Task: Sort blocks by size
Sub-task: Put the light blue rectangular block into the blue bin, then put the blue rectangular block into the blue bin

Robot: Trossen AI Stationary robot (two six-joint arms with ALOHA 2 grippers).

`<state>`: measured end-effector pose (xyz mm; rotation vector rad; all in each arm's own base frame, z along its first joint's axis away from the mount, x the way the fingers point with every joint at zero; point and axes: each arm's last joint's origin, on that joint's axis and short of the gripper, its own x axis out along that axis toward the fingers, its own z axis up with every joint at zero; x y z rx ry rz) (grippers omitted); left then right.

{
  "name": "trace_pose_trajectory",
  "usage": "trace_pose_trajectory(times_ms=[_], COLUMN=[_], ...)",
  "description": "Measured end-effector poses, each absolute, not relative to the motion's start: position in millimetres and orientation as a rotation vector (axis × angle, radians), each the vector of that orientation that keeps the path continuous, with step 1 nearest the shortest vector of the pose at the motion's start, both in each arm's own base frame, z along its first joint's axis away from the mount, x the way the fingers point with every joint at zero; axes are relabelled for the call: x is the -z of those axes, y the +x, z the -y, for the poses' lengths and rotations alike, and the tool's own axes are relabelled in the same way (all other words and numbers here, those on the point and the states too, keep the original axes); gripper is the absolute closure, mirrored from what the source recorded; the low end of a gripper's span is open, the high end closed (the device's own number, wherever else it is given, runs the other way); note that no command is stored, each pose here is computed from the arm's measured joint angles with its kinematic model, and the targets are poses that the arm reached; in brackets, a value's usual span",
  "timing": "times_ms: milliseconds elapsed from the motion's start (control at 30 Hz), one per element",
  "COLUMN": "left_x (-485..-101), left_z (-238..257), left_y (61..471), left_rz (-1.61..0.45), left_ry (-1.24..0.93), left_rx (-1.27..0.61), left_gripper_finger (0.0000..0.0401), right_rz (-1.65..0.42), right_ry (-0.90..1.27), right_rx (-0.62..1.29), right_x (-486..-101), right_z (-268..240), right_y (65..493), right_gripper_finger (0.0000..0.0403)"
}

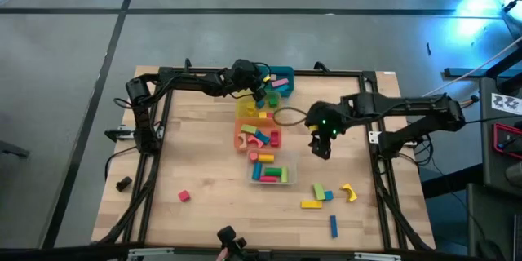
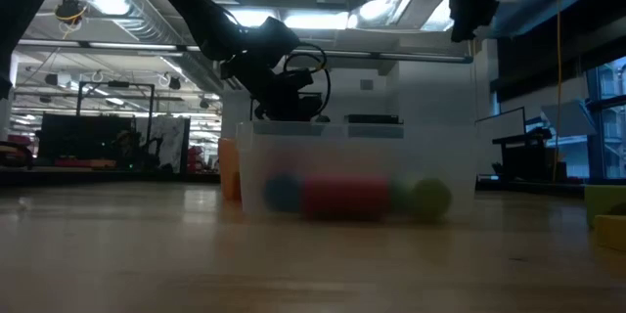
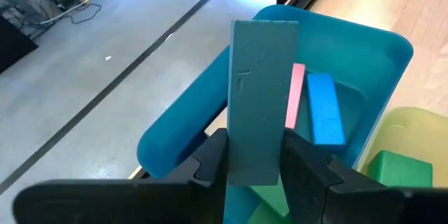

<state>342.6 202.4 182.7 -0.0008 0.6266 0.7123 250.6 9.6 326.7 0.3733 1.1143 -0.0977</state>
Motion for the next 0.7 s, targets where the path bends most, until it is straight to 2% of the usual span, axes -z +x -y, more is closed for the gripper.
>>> trace_pose_trajectory(times_ms=[167, 333, 567, 700], left_x=[-183.0, -182.9, -183.0, -182.9], left_z=[-202.4, -202.2, -202.2, -202.2], left_y=[342.8, 342.9, 342.9, 342.8], left_rz=[-0.623, -0.623, -0.610, -0.611], left_ry=[-0.001, 0.000, -0.035, -0.033], left_rx=[-0.712, -0.712, -0.724, -0.723], left_gripper_finger=[0.0311, 0.0304, 0.0248, 0.0229], right_rz=[-1.109, -1.115, -1.149, -1.186], right_ry=[0.341, 0.413, 0.572, 0.681], right_rx=[0.134, 0.152, 0.215, 0.310], right_x=[-326.6, -326.6, -325.6, -323.4], right_z=[-27.6, -44.4, -69.2, -83.3], right_y=[249.2, 246.7, 238.9, 230.8], right_gripper_finger=[0.0196, 0.0196, 0.0196, 0.0196])
